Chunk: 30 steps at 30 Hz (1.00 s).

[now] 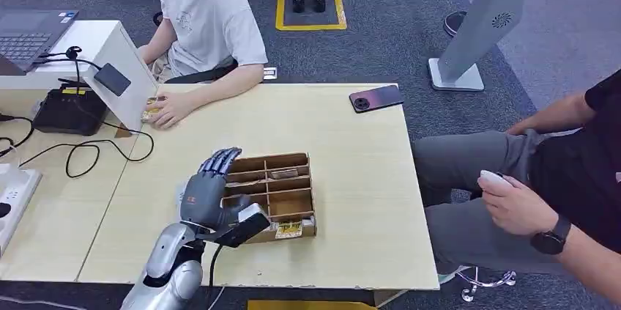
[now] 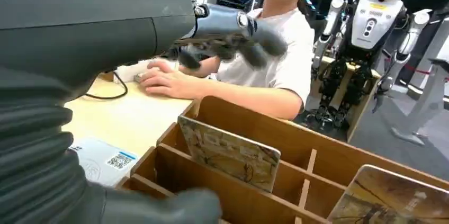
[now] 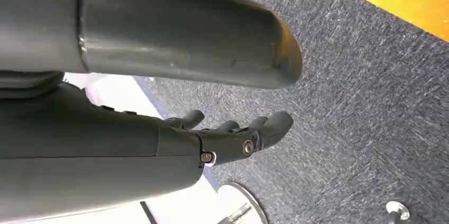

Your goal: Pass the card to the sensor for recognition and then transmit it.

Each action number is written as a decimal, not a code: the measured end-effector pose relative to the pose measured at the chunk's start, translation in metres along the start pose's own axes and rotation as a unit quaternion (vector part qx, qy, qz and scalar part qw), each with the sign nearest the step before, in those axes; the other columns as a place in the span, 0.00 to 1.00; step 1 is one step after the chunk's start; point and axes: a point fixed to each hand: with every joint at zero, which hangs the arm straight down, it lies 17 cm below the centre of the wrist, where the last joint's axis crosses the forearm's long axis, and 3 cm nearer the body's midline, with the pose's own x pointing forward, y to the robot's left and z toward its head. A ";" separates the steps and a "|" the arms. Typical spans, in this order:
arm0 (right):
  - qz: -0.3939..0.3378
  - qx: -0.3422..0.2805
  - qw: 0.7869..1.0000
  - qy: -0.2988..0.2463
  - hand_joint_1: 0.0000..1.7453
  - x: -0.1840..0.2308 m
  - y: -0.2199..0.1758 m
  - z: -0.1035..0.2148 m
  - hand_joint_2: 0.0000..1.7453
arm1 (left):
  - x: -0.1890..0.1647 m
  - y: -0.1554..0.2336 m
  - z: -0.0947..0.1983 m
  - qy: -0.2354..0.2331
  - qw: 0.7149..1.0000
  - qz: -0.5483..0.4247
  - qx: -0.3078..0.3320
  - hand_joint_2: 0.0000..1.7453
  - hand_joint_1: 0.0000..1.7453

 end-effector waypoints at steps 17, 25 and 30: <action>-0.005 -0.002 1.000 0.001 0.00 0.001 -0.002 -0.001 0.00 | -0.004 -0.006 0.003 0.008 1.000 0.012 -0.003 1.00 1.00; -0.008 -0.003 1.000 -0.001 0.00 -0.002 -0.003 -0.001 0.00 | 0.014 0.066 -0.032 -0.047 0.994 0.101 0.015 1.00 1.00; -0.008 -0.004 1.000 0.000 0.00 -0.004 -0.004 -0.001 0.00 | 0.022 0.117 -0.047 -0.078 0.992 0.082 0.047 1.00 1.00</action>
